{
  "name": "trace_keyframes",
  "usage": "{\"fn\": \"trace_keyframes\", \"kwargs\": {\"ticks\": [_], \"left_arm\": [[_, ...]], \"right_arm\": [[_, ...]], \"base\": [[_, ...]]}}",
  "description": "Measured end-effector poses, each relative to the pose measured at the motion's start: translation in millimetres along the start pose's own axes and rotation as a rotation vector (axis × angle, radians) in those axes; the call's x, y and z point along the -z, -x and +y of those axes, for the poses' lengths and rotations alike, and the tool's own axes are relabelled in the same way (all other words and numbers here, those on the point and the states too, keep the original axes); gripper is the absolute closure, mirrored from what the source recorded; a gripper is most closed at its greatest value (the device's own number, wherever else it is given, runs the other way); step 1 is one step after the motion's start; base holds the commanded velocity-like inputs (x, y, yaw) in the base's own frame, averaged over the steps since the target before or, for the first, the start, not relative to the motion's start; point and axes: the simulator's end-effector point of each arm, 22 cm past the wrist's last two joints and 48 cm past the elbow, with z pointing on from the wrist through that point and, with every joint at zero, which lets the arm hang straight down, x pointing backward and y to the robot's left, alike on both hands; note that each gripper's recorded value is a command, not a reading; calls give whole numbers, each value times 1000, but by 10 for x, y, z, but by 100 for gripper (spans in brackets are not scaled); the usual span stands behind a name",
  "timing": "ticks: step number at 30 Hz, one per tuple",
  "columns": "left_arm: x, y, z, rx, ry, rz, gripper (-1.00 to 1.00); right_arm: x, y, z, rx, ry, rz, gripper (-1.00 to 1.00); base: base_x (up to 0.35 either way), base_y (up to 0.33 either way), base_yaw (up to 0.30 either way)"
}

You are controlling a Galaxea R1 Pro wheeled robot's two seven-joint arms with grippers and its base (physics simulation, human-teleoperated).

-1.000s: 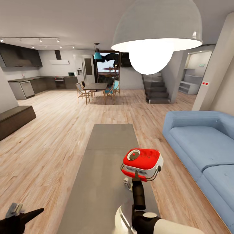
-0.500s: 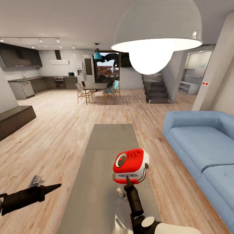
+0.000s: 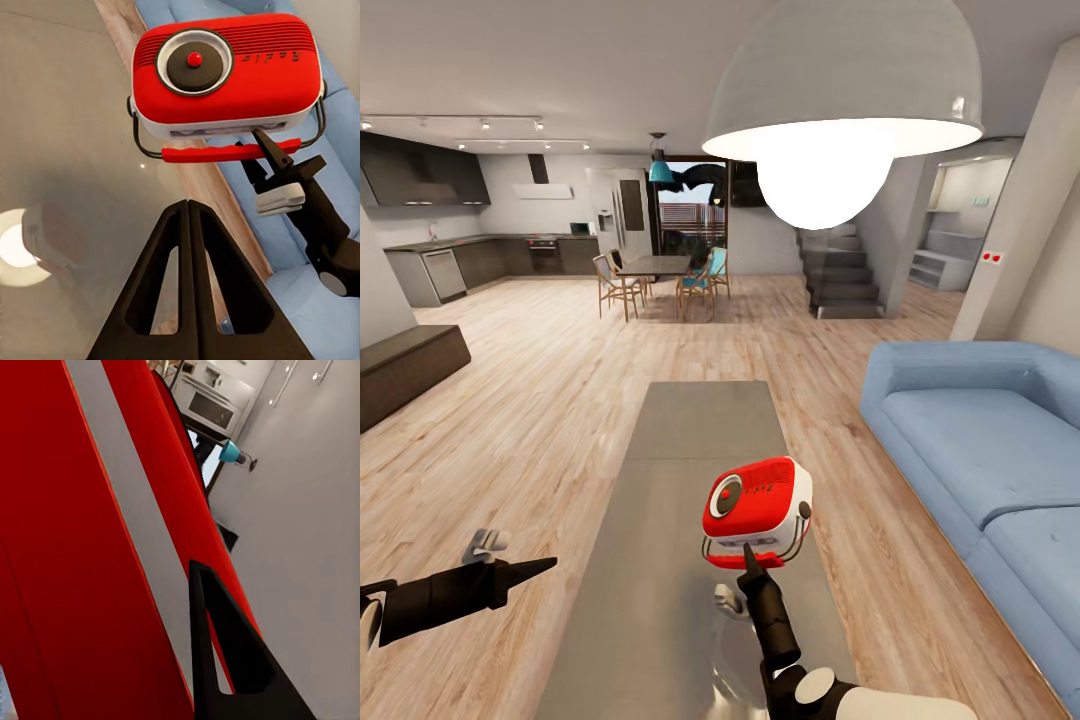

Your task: Turn on the radio receiver that's on the table in the living room.

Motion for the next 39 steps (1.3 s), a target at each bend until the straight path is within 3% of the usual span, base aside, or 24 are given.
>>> {"fn": "trace_keyframes", "kwargs": {"ticks": [9,18,25,39], "left_arm": [[11,1,12,-1,4,2,100],[14,2,18,-1,7,2,100],[16,0,23,-2,8,4,100],[14,-3,22,1,8,4,100]], "right_arm": [[5,-62,69,-41,34,34,100],[4,-61,70,-46,34,33,100],[0,32,51,-112,25,-12,100],[2,57,35,-114,18,-24,100]], "base": [[0,0,0],[0,0,0],[0,0,0],[0,0,0]]}}
